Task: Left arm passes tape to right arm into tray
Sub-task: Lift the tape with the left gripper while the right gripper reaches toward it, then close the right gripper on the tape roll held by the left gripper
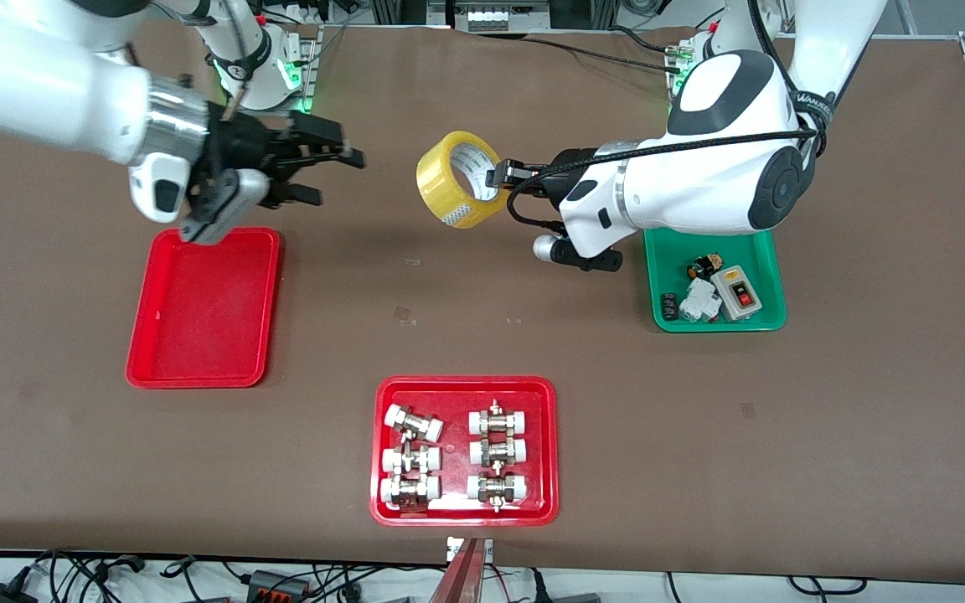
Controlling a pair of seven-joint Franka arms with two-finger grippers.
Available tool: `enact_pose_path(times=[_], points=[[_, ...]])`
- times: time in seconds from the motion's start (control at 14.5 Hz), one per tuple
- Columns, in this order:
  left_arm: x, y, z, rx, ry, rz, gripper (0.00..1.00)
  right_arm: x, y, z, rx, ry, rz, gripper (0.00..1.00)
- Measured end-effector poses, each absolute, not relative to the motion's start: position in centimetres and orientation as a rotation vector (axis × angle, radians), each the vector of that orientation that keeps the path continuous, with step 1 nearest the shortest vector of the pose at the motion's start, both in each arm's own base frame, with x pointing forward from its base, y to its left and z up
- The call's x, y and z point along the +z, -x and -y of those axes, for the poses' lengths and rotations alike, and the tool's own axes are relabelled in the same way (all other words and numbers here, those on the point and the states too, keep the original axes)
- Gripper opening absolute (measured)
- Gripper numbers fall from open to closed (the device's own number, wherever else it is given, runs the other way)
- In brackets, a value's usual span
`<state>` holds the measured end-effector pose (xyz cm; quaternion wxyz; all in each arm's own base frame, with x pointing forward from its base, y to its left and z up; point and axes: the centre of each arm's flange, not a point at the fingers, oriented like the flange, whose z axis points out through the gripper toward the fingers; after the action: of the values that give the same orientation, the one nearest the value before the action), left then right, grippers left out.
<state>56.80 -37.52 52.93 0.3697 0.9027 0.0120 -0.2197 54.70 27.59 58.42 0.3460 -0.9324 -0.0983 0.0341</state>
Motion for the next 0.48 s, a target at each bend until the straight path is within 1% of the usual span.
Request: enact_pose_path(times=[0.28,0.48], points=[[53.3,-57.0,37.3,-0.554,-2.314,-0.033,0.21,59.5,-53.3,-32.6,0.087,2.416,0.142,1.0],[53.3,-57.0,37.2,-0.553,-2.314,-0.033,0.21,60.6,-53.1,-34.1,0.105,2.411,0.068,1.0]])
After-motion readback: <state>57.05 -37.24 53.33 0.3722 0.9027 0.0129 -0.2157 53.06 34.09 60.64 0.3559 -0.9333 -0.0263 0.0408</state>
